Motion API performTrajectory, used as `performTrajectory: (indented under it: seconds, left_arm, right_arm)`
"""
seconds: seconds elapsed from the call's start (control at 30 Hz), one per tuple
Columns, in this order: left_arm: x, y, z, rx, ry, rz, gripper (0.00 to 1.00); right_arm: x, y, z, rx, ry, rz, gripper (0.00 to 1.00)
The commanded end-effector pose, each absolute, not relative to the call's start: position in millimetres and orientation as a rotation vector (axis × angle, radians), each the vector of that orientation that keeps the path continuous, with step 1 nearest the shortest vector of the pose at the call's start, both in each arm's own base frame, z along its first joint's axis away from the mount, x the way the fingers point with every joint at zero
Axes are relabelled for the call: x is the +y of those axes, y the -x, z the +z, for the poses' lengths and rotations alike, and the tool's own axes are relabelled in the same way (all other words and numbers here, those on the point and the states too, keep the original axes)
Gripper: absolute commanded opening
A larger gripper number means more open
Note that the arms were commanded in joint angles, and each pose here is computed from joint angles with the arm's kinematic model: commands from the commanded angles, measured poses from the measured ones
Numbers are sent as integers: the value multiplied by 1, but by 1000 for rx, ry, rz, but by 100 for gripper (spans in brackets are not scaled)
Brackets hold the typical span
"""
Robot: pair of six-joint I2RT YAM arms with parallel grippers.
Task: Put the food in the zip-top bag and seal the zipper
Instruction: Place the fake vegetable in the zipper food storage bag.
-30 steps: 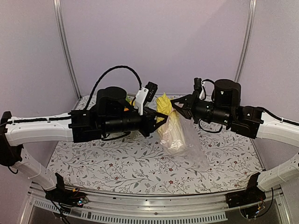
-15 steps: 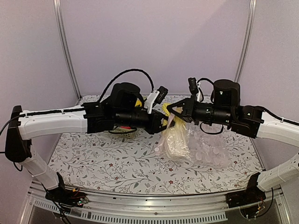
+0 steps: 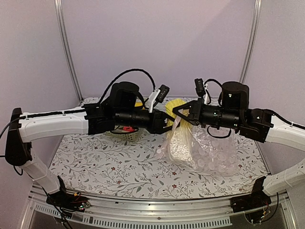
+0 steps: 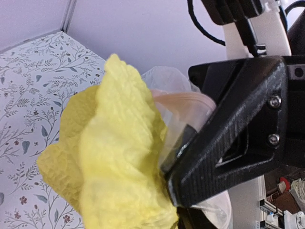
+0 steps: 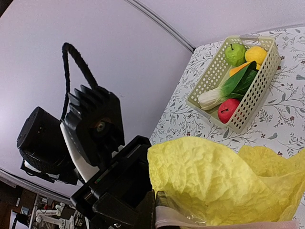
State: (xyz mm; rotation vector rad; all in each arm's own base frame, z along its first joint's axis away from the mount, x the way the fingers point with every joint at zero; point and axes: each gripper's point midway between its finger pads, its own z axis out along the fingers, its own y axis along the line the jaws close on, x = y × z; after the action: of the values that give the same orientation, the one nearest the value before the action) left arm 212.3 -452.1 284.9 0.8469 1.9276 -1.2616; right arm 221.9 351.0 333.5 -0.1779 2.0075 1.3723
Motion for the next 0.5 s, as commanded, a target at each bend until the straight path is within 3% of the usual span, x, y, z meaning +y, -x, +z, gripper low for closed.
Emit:
performTrajectory:
  seconds: [0.0,0.07,0.47]
  left_arm:
    - [-435,-215,303,1888,-828,-1243,40]
    - [-423,-217,297,1921,-807,-1196,46]
    - [-370,-205,292,1972,-714,-1120,57]
  right_arm:
    - [336,-225,318,2026,136,1271,0]
    - [333,-227,314,2029,120,1252,0]
    - [350,-230,302,2044,124,1306,0]
